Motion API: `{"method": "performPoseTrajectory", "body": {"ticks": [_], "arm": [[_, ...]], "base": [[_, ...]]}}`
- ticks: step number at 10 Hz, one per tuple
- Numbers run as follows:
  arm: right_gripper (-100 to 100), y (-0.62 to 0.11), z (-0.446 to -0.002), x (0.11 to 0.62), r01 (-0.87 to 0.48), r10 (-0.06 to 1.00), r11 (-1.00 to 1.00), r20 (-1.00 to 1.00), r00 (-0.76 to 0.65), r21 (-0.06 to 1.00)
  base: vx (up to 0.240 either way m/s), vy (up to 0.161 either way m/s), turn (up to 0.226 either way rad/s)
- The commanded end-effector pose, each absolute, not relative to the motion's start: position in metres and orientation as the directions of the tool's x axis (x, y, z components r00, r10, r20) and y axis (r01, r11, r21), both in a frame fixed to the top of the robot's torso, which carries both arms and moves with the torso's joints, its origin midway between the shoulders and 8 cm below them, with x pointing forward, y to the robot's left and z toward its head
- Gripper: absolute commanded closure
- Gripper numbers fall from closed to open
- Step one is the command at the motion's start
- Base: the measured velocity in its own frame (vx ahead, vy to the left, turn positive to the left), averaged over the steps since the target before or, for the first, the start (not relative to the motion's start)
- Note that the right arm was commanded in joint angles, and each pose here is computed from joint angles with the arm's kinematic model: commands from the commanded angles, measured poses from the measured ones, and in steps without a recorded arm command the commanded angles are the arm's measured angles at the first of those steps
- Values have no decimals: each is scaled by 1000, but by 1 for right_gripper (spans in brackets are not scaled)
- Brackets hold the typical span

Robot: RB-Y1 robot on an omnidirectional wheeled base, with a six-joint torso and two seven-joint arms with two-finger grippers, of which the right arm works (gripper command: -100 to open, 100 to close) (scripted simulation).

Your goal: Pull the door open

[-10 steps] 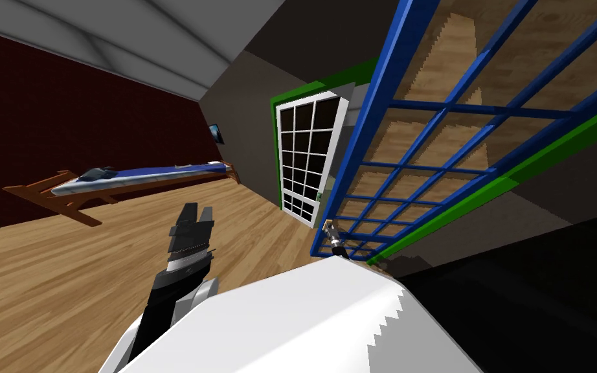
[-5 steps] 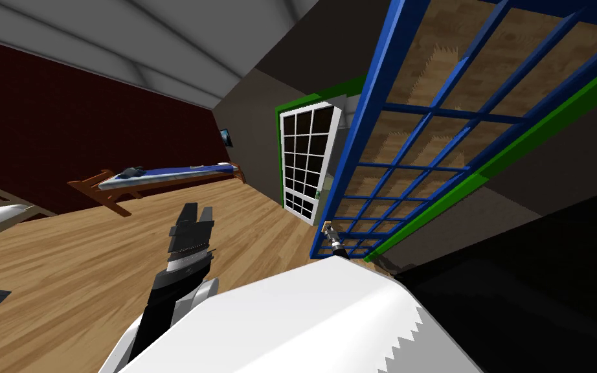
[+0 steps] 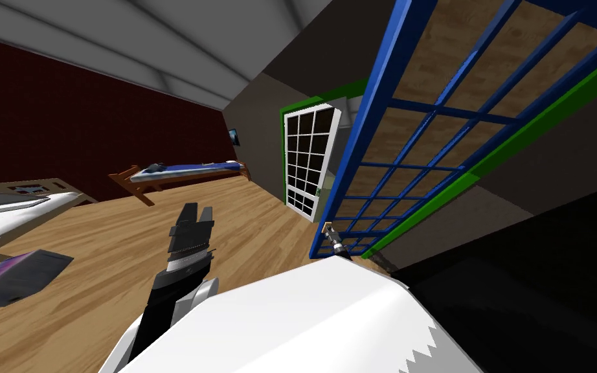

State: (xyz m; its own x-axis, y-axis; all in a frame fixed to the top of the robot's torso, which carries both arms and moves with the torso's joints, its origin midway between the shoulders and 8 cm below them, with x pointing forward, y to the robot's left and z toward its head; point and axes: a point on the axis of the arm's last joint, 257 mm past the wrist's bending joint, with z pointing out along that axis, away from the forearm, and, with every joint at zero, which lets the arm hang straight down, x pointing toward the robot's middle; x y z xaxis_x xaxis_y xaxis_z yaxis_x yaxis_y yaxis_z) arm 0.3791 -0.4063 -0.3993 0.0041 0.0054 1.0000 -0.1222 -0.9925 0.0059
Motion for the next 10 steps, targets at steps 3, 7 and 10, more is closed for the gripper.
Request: {"method": "performPoseTrajectory", "body": {"ticks": [3,7,10], "arm": [[100,-401,-398,367,-72,1,-997,1000,0,1],[100,-400,-401,355,-42,1,-999,1000,7,2],[100,-400,-400,341,-5,2,-1000,1000,2,2]], "base": [[-196,-33,85],[-150,-33,89],[-201,-58,115]]}}
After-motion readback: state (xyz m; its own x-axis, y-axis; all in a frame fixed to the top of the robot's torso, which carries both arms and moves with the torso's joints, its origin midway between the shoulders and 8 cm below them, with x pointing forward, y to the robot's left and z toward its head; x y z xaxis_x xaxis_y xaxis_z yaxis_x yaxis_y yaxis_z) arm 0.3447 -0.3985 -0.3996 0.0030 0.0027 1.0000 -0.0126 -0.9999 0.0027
